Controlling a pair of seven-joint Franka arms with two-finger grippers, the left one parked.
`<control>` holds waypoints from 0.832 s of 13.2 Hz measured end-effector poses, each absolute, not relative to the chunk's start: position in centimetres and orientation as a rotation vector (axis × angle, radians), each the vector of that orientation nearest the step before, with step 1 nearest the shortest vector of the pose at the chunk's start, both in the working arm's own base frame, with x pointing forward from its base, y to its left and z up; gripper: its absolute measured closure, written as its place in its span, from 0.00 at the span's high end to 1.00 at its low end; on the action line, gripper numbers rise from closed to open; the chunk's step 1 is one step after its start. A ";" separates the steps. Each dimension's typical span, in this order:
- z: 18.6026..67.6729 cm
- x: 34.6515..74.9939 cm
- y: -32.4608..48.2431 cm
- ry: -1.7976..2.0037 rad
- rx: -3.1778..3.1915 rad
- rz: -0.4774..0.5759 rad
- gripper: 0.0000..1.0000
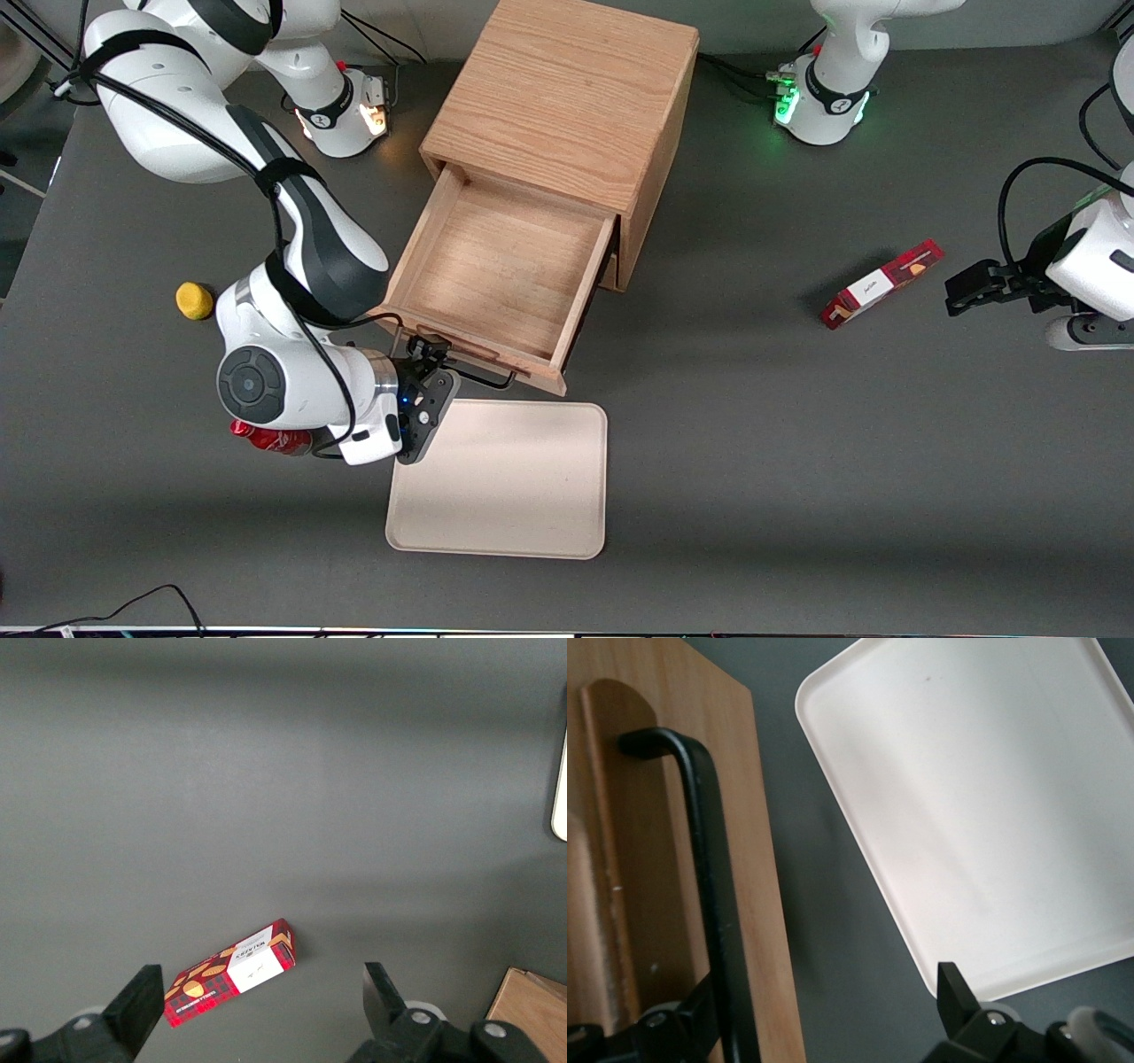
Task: Close top drawer
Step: 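Position the right gripper against the drawer front beside the black handle, then push the drawer front with the right gripper into the cabinet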
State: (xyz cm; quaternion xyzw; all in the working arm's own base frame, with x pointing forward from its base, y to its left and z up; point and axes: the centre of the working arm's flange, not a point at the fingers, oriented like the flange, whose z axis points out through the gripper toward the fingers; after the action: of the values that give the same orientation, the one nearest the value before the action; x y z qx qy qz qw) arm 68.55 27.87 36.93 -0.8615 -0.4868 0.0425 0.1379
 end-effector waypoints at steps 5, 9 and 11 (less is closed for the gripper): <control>36.7 68.5 28.0 -1.411 -2.491 0.128 1.00; 36.5 67.6 29.0 -1.432 -2.477 0.126 1.00; 36.5 66.6 30.0 -1.454 -2.467 0.121 1.00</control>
State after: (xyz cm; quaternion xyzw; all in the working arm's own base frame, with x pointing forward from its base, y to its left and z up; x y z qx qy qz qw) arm 66.56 30.04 36.47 -0.8526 -0.5025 0.0419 0.1371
